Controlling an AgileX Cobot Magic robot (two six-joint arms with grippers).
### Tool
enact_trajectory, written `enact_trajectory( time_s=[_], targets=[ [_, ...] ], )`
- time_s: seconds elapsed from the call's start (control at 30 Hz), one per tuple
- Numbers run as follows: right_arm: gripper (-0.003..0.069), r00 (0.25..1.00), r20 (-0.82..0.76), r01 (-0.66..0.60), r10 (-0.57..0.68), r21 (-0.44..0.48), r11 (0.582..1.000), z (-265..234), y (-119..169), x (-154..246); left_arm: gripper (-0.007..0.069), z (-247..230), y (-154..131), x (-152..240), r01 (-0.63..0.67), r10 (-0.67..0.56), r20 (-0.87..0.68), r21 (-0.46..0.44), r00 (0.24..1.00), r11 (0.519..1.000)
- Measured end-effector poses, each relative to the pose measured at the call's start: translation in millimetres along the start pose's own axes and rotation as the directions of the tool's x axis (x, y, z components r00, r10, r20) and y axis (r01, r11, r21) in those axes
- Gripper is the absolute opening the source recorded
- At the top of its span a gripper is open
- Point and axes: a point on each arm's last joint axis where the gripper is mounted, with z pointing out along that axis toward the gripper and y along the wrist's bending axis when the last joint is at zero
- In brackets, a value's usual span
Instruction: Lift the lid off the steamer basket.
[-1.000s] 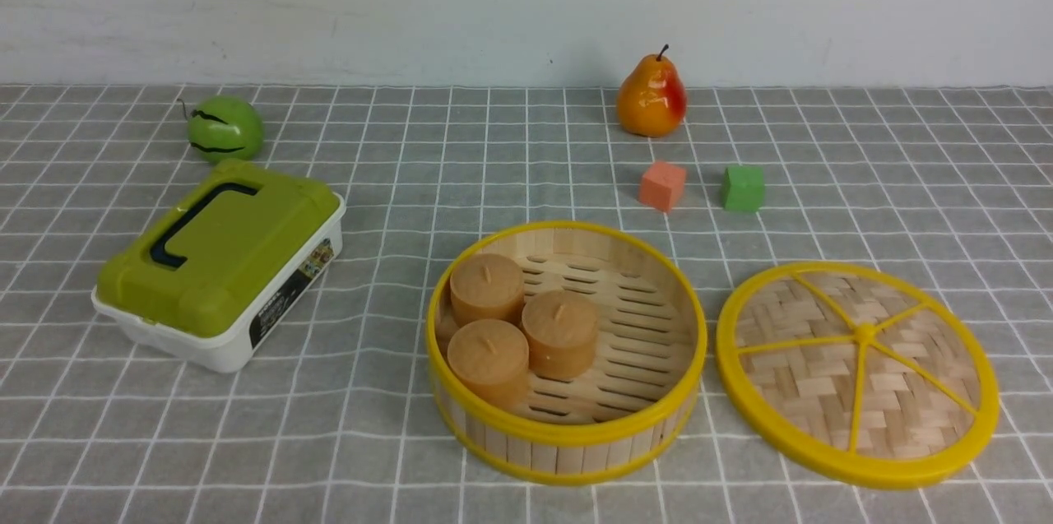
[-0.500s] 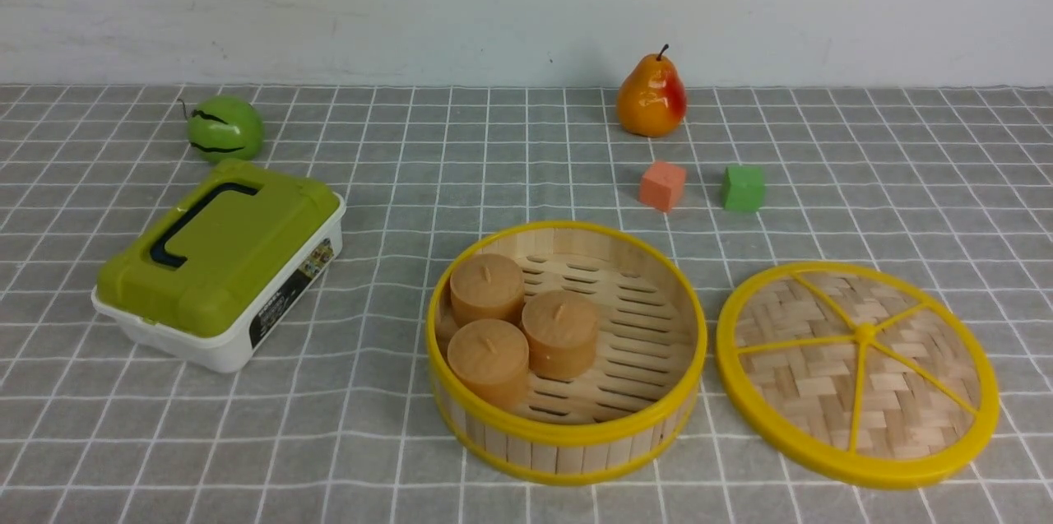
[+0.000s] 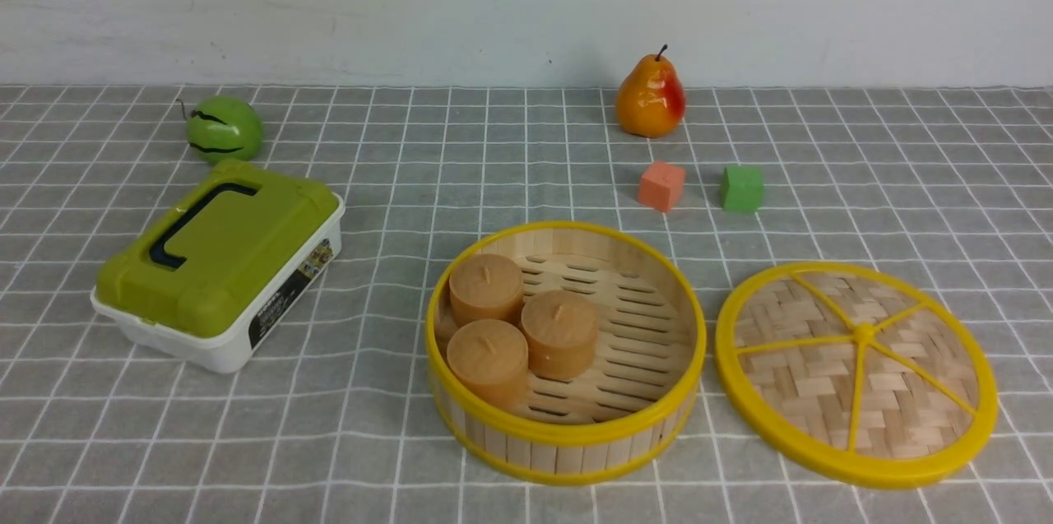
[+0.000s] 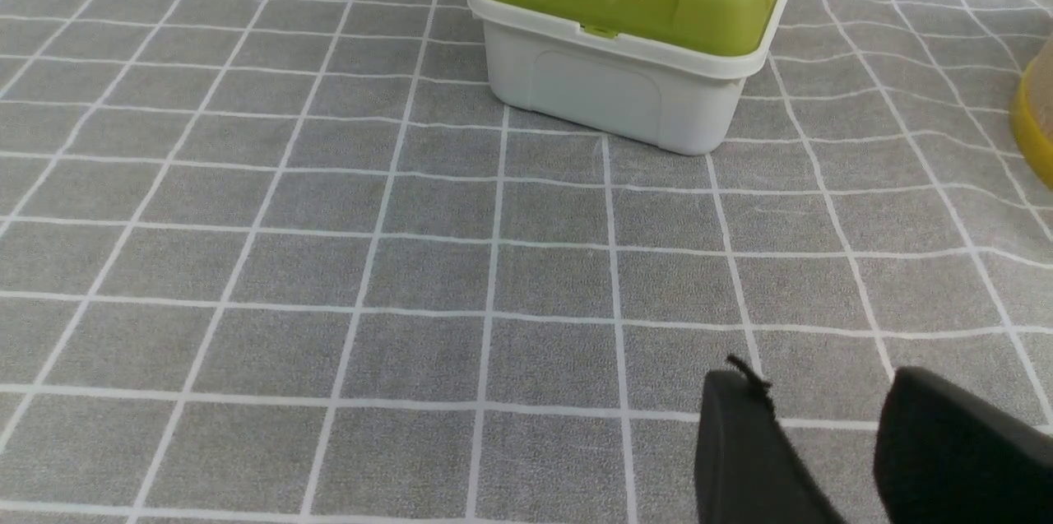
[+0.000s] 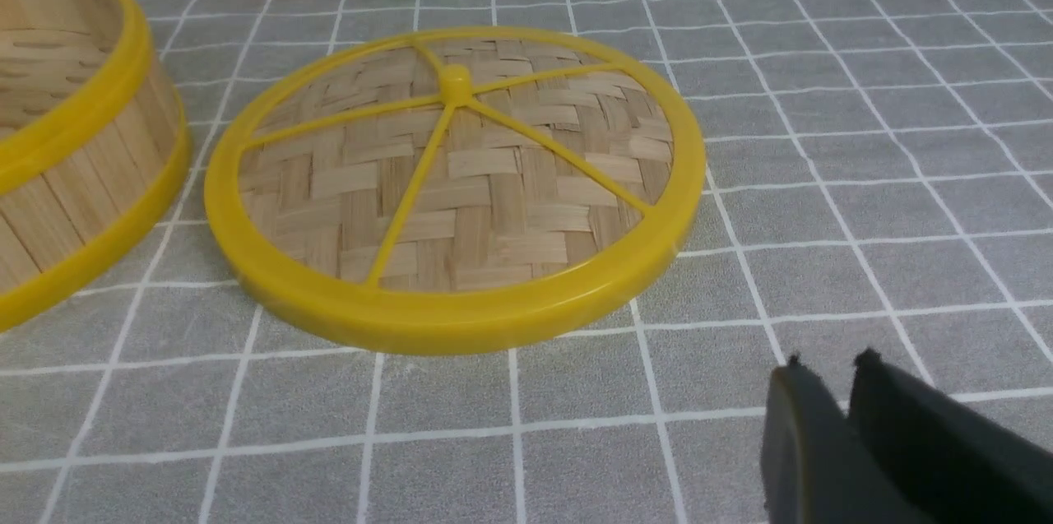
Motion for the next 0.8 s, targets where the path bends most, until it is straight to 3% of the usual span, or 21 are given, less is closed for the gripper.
enact_trajectory(
  time_s=[0.8],
  targets=[
    [0.0080,1.000,0.000,0.001,-0.001,0.000,1.000,0.0,0.0,0.0,0.0239,0.0,0.0,0.0,0.000,0.000,0.000,0.000,1.000,1.000]
  ],
)
